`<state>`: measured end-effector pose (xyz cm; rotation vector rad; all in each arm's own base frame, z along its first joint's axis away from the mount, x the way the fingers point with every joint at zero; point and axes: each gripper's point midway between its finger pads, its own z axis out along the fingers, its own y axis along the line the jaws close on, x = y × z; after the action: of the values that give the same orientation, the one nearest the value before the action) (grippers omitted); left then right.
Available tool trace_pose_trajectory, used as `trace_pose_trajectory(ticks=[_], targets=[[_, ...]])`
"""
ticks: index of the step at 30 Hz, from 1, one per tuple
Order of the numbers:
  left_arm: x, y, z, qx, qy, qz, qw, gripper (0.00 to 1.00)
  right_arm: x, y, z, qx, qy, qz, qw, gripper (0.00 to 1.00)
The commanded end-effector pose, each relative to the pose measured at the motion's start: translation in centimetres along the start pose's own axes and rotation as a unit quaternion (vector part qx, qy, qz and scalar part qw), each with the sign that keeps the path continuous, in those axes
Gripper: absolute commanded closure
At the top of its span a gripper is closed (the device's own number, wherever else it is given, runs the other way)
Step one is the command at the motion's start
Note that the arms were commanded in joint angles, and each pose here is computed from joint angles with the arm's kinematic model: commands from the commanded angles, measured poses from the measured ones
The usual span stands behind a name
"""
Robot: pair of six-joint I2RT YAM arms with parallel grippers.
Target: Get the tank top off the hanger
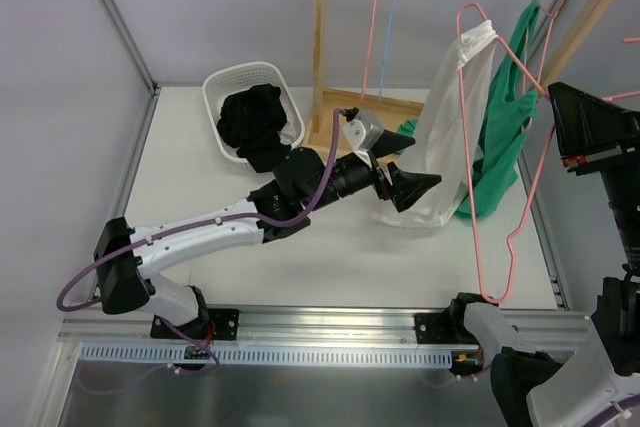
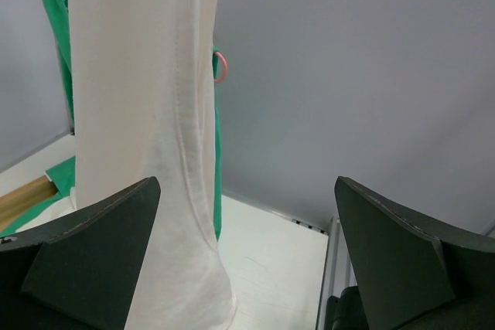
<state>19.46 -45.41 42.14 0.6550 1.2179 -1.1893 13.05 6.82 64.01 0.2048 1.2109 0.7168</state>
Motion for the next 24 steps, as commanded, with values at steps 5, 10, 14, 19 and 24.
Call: trace_pose_trajectory(ticks=[5,10,14,19,24], targets=[[-2.3,1.5,-0.5,-0.067,-0.040,0.015,0.997,0.01,-2.2,2.6,-0.1,-0.052,-0.041,0.000,0.998,1.00],[-1.2,2.6,2.0,-0.085,-0.033,0.033,0.995,0.01,-2.3,2.8,-0.4,-0.054,-0.046,0.002,0.997,1.00],[-0.9,3.6,3.9,-0.101,-0.036,0.031,0.994,0.01,-2.3,3.0,-0.6,-0.058,-0.046,0.007,0.997,1.00],[-1.0,3.8,6.2,-0.088,-0.043,0.025,0.995,0.01,-2.4,3.2,-1.0,-0.059,-0.049,0.009,0.997,1.00],[-2.0,7.1,7.0,-0.147,-0.043,0.034,0.988,0.55,-2.2,3.2,-1.7,-0.057,-0.051,0.013,0.997,1.00]])
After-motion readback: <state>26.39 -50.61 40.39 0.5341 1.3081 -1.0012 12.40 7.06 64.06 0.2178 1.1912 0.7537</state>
